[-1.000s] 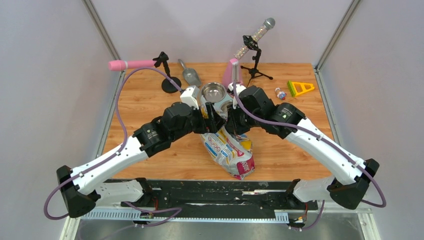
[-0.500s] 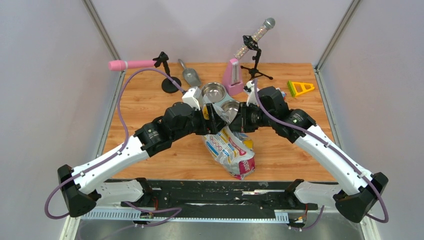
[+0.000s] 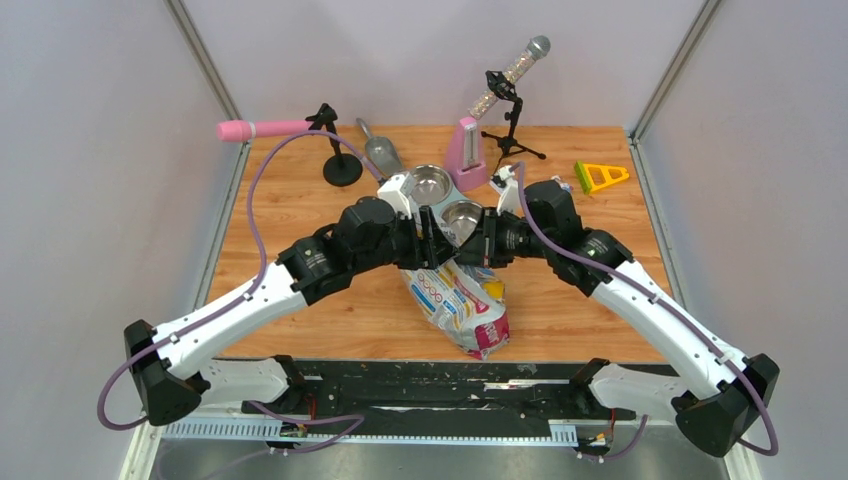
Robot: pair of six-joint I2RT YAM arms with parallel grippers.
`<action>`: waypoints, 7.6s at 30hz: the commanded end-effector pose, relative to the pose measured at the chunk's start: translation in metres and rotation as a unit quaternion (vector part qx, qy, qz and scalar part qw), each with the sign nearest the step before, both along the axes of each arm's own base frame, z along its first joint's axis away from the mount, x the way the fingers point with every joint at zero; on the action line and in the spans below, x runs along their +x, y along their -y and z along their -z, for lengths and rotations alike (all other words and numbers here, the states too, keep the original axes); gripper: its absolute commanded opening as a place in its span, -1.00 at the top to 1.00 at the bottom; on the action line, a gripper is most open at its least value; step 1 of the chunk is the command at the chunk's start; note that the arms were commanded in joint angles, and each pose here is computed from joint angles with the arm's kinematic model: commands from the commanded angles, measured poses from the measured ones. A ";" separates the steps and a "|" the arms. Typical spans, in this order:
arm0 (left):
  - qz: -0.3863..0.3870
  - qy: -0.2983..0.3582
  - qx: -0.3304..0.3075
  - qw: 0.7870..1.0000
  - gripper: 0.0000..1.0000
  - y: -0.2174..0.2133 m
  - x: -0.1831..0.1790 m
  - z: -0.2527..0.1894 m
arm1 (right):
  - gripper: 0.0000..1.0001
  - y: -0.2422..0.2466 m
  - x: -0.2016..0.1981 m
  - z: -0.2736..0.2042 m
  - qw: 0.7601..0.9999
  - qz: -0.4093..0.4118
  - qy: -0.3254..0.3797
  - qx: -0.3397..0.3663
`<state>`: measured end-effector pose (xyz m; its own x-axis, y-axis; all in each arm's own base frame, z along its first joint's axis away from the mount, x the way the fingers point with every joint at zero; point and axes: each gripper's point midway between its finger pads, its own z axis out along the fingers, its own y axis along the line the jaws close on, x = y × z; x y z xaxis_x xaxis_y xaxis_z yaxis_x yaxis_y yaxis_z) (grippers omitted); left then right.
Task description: Serve the pet food
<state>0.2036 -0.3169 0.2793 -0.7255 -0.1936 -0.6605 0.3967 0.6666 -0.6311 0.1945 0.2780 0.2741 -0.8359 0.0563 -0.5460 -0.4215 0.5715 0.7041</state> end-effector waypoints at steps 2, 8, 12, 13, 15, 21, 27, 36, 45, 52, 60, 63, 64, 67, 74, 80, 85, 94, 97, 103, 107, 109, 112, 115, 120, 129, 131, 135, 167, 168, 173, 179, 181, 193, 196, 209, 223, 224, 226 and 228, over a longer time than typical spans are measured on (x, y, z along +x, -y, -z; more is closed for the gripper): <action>0.000 -0.023 0.038 0.999 -0.18 0.000 0.001 0.002 | 1.00 -0.006 -0.009 -0.071 0.989 -0.026 0.097 0.104; -0.018 -0.063 0.105 0.992 0.29 -0.011 0.002 0.019 | 1.00 0.000 -0.002 -0.070 0.987 -0.016 0.137 0.088; -0.018 -0.073 0.128 0.989 0.76 -0.018 -0.002 0.019 | 1.00 0.007 0.011 -0.070 0.983 0.012 0.169 0.068; -0.017 -0.073 0.132 0.988 0.90 -0.019 -0.002 0.017 | 1.00 0.009 0.013 -0.072 0.981 0.018 0.180 0.065; -0.016 -0.076 0.145 0.986 1.00 -0.025 -0.005 0.019 | 1.00 0.013 0.019 -0.077 0.978 0.030 0.200 0.057; -0.008 -0.083 0.171 0.982 1.00 -0.039 -0.015 0.020 | 1.00 0.031 0.038 -0.079 0.967 0.084 0.239 0.012; -0.021 -0.091 0.205 0.974 1.00 -0.064 -0.025 0.016 | 1.00 0.068 0.062 -0.082 0.943 0.185 0.271 -0.045; -0.079 -0.072 0.266 0.958 1.00 -0.121 -0.032 -0.011 | 1.00 0.136 0.088 -0.093 0.879 0.350 0.298 -0.130; -0.139 0.004 0.286 0.948 1.00 -0.151 -0.012 -0.062 | 1.00 0.133 0.092 -0.086 0.881 0.347 0.290 -0.143; -0.120 0.043 0.252 0.959 0.07 -0.117 0.010 -0.067 | 1.00 0.098 0.090 -0.092 0.909 0.279 0.293 -0.098; -0.194 0.109 0.216 0.950 -0.99 -0.112 0.053 -0.083 | 0.27 0.080 0.081 -0.094 0.926 0.231 0.292 -0.071; -0.222 0.097 0.196 0.950 -1.00 -0.122 0.071 -0.075 | -0.37 0.077 0.071 -0.107 0.928 0.214 0.302 -0.047; -0.236 0.089 0.191 0.949 -1.00 -0.129 0.079 -0.073 | -0.52 0.076 0.066 -0.113 0.928 0.205 0.308 -0.036; -0.275 0.086 0.190 0.939 -1.00 -0.142 0.097 -0.058 | -0.91 0.069 0.053 -0.125 0.931 0.174 0.321 -0.007; -0.367 0.029 0.167 0.915 -1.00 -0.179 0.157 -0.003 | -1.00 0.077 0.052 -0.137 0.925 0.201 0.322 0.011; -0.472 0.031 0.154 0.868 -1.00 -0.191 0.214 0.038 | -1.00 0.117 0.069 -0.120 0.898 0.320 0.303 -0.022; -0.547 0.004 0.137 0.826 -1.00 -0.195 0.259 0.085 | -1.00 0.152 0.069 -0.106 0.867 0.391 0.303 -0.053; -0.598 -0.021 0.120 0.792 -0.98 -0.185 0.327 0.157 | -1.00 0.180 0.069 -0.082 0.842 0.434 0.306 -0.099; -0.605 -0.044 0.084 0.791 -0.87 -0.188 0.344 0.180 | -1.00 0.185 0.068 -0.079 0.836 0.446 0.306 -0.096; -0.600 -0.030 0.063 0.797 -0.80 -0.186 0.368 0.198 | -1.00 0.185 0.066 -0.079 0.835 0.437 0.324 -0.086; -0.583 -0.028 0.050 0.810 -0.75 -0.178 0.382 0.207 | -1.00 0.184 0.068 -0.074 0.835 0.434 0.326 -0.092; -0.573 -0.025 0.041 0.818 -0.73 -0.173 0.388 0.209 | -1.00 0.185 0.069 -0.073 0.834 0.434 0.326 -0.096; -0.572 -0.026 0.035 0.819 -0.70 -0.171 0.389 0.212 | -1.00 0.186 0.070 -0.072 0.833 0.436 0.326 -0.100; -0.582 -0.032 0.021 0.812 -0.68 -0.173 0.384 0.210 | -1.00 0.187 0.071 -0.072 0.831 0.439 0.327 -0.101; -0.581 -0.026 0.020 0.813 -0.63 -0.171 0.395 0.216 | -1.00 0.185 0.073 -0.069 0.835 0.433 0.325 -0.102; -0.586 -0.062 0.044 0.807 -0.06 -0.167 0.403 0.250 | -1.00 0.192 0.070 -0.074 0.827 0.447 0.328 -0.097; -0.591 -0.068 0.045 0.802 0.13 -0.168 0.400 0.252 | -1.00 0.192 0.069 -0.075 0.827 0.447 0.328 -0.094; -0.580 -0.071 0.039 0.811 0.75 -0.165 0.399 0.247 | -1.00 0.191 0.067 -0.075 0.829 0.445 0.327 -0.087; -0.152 0.314 0.154 0.924 1.00 -0.125 0.233 -0.089 | -1.00 0.063 0.075 -0.104 0.964 0.188 0.186 0.014; -0.126 0.340 0.178 0.915 1.00 -0.126 0.226 -0.097 | -1.00 0.060 0.073 -0.108 0.966 0.179 0.184 0.022; 0.028 0.442 0.196 0.875 1.00 -0.114 0.154 -0.137 | -1.00 0.048 0.053 -0.126 0.970 0.125 0.199 0.060; 0.201 0.519 0.168 0.813 1.00 -0.096 0.072 -0.155 | -1.00 0.048 0.014 -0.160 0.964 0.061 0.236 0.102; 0.237 0.539 0.150 0.794 1.00 -0.092 0.052 -0.160 | -1.00 0.049 0.002 -0.164 0.964 0.047 0.234 0.116; 0.347 0.561 0.076 0.748 1.00 -0.076 0.004 -0.160 | -1.00 0.053 -0.013 -0.177 0.963 0.048 0.220 0.148; 0.351 0.559 0.074 0.747 1.00 -0.075 0.002 -0.159 | -0.98 0.053 -0.011 -0.181 0.961 0.054 0.223 0.153; 0.345 0.552 0.078 0.755 1.00 -0.072 0.015 -0.156 | -0.42 0.031 -0.017 -0.177 0.966 -0.004 0.172 0.192; 0.344 0.541 0.083 0.763 1.00 -0.071 0.022 -0.152 | -0.06 0.024 -0.016 -0.170 0.969 -0.024 0.154 0.190; 0.344 0.539 0.083 0.764 1.00 -0.070 0.023 -0.151 | -0.03 0.024 -0.015 -0.169 0.970 -0.024 0.153 0.190; 0.346 0.538 0.084 0.764 1.00 -0.070 0.023 -0.150 | 0.02 0.023 -0.014 -0.168 0.970 -0.022 0.152 0.188; 0.351 0.533 0.086 0.765 1.00 -0.070 0.023 -0.147 | 0.05 0.023 -0.012 -0.168 0.970 -0.019 0.153 0.187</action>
